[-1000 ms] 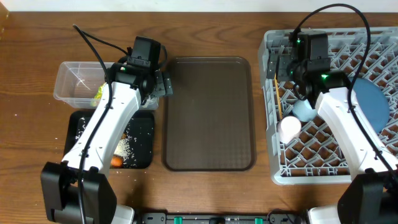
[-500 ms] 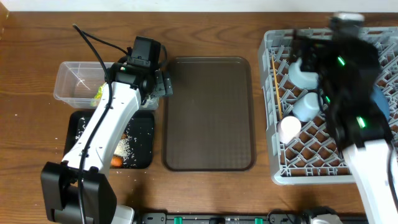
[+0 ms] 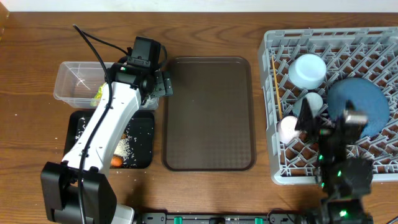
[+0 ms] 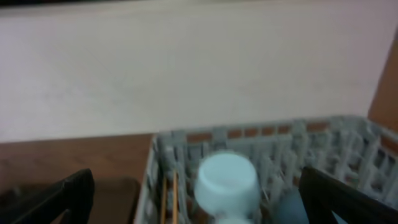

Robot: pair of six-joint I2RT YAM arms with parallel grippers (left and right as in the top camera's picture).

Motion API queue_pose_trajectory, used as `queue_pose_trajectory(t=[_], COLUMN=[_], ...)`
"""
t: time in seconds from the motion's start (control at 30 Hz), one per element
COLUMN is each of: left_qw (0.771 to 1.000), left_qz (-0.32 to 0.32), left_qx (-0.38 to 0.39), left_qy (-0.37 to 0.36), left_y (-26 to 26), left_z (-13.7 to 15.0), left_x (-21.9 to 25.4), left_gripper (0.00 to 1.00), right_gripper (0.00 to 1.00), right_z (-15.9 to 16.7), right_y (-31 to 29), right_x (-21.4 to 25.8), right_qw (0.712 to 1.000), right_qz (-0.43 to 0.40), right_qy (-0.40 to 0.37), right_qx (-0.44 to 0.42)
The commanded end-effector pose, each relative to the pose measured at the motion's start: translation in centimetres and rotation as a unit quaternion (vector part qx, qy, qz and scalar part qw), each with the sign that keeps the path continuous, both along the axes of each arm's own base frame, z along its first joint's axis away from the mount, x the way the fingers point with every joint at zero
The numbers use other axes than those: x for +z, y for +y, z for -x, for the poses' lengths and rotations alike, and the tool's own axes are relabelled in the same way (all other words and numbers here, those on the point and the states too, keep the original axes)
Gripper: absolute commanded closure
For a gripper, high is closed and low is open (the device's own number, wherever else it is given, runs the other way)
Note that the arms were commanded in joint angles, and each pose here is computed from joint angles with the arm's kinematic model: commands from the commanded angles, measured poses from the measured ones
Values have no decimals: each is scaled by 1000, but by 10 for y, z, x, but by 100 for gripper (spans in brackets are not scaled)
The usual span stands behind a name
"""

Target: Sort waste into correct bins and load items into the dishwasher rack

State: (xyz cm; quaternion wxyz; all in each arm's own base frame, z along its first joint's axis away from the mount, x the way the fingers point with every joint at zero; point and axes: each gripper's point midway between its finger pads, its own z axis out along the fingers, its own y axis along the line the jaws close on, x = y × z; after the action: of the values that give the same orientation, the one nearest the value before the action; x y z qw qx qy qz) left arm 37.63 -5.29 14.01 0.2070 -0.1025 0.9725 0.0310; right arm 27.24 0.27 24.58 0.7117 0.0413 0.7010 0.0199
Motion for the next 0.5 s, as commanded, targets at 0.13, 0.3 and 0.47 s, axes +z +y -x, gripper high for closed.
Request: queue_pose_trajectory(t=[0.13, 0.3, 0.47], left_qw=[1000, 1000, 1000], left_qz=[-10, -10, -10], left_qx=[-2, -2, -2], left_qy=[10, 9, 10], left_y=[3, 3, 3], left_z=[1, 1, 1], left_x=[-6, -6, -6], left_gripper=[2, 2, 2], right_gripper=[1, 1, 1], right_z=[17, 22, 26], right_y=[3, 2, 3], right_x=[-40, -42, -57], right_qw=[999, 999, 1000], right_qz=[8, 9, 10], right_qy=[-39, -50, -21], right_qx=[18, 18, 20])
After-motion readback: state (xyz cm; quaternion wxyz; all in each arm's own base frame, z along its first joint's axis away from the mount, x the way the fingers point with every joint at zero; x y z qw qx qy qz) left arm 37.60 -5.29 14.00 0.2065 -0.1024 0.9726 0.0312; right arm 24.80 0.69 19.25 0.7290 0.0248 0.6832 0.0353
